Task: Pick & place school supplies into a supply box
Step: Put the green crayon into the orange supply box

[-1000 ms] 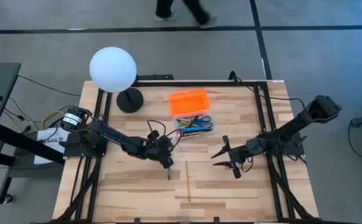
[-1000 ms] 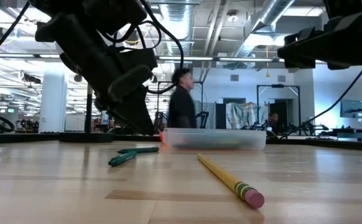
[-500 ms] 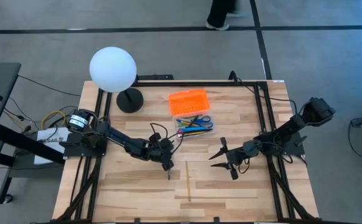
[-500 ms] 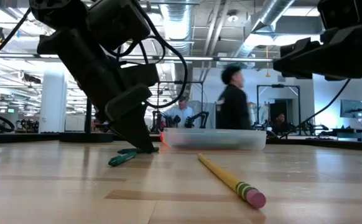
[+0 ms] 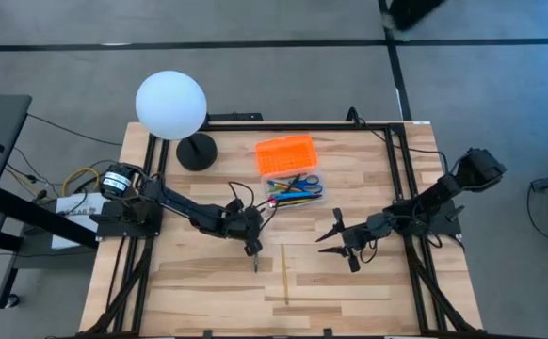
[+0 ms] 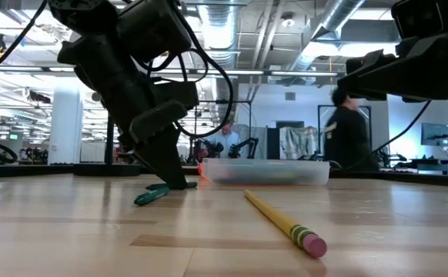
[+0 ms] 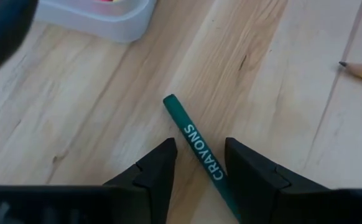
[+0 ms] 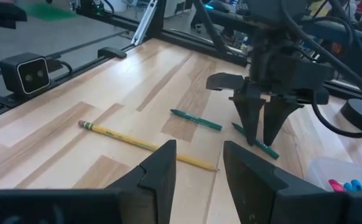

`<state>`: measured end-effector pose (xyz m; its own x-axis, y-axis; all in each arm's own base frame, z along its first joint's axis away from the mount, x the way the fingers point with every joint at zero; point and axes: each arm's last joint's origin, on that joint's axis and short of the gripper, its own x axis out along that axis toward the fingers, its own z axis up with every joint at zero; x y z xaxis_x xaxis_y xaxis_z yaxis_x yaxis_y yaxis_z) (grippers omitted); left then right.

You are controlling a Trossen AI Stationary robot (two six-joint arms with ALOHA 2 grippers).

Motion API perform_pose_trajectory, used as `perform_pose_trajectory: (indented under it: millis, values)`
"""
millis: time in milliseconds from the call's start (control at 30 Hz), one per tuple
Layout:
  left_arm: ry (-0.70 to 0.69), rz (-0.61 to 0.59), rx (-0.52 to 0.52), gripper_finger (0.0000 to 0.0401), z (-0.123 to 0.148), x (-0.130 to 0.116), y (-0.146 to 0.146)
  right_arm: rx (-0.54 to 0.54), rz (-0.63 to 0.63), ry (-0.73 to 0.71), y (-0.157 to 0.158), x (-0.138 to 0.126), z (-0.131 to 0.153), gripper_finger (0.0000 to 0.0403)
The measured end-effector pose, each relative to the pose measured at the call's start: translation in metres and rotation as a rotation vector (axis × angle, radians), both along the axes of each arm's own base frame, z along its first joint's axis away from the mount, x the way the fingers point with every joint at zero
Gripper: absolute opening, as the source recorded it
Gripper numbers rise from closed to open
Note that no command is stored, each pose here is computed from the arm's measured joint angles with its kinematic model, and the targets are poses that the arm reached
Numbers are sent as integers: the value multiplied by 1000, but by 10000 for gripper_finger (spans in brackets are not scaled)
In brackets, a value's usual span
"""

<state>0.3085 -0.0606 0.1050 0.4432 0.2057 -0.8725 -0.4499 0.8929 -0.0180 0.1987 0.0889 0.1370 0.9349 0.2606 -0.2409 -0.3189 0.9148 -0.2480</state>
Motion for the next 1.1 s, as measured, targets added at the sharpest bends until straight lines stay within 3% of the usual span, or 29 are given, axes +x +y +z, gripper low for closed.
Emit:
perform_pose_trajectory:
  millis: [400, 700, 1100]
  values:
    - [8, 2, 9, 12, -1, -1, 3, 9, -4, 15, 0, 0, -1, 127]
    - [81, -166, 26, 37, -1, -3, 3, 25, -10, 38, 0, -1, -3, 127]
    - [145, -220, -48, 35, 5, -2, 0, 20, -42, 89, -3, 3, -16, 127]
